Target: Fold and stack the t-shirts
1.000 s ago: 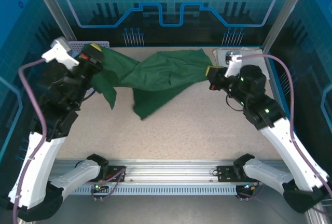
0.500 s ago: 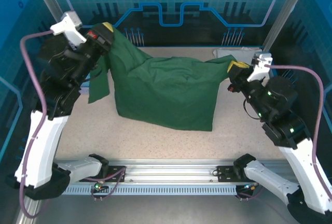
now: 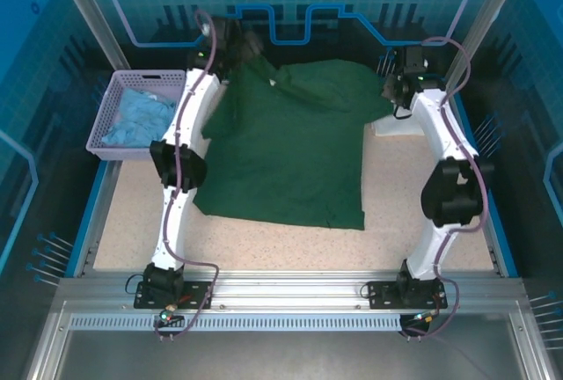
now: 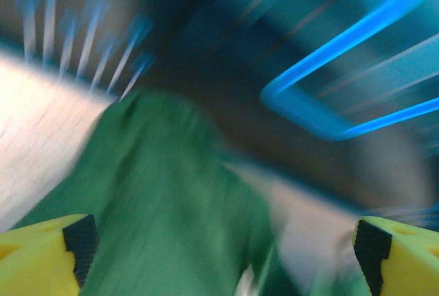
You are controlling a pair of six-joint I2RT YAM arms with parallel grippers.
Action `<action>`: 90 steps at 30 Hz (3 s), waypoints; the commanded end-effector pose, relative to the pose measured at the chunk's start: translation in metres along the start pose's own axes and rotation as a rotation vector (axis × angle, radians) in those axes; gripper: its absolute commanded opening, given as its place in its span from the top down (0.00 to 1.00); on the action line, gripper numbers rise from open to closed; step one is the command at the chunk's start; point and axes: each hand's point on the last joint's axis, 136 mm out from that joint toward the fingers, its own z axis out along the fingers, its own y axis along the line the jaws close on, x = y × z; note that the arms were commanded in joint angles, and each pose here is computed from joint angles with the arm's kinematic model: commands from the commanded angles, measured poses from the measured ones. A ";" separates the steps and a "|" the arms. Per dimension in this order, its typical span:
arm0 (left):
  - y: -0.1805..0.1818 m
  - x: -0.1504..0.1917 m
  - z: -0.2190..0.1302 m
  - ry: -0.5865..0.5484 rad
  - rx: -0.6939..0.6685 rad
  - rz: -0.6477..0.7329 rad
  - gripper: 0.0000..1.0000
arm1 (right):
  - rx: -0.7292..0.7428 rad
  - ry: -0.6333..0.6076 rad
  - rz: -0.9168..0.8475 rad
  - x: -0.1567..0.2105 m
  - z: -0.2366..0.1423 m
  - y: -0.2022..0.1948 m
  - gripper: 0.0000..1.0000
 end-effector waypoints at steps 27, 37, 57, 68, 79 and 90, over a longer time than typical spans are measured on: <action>0.135 0.234 -0.182 0.307 -0.081 0.020 0.09 | -0.180 0.402 -0.045 0.288 -0.070 -0.038 0.12; 0.211 0.291 -0.210 0.429 -0.136 -0.141 0.12 | -0.275 0.635 -0.041 0.357 -0.070 -0.042 0.23; 0.218 0.268 -0.177 0.411 -0.139 -0.162 0.91 | -0.616 0.662 0.083 0.312 -0.117 0.028 1.00; 0.164 0.205 -0.199 0.291 -0.025 -0.136 0.48 | -0.706 0.785 0.379 0.334 -0.165 0.030 0.98; 0.066 0.244 -0.049 0.489 -0.036 -0.032 0.35 | -0.588 0.852 0.120 0.413 -0.176 0.047 0.92; 0.034 0.261 0.009 0.553 -0.075 0.091 0.29 | -0.648 0.700 -0.098 0.347 -0.181 0.103 0.22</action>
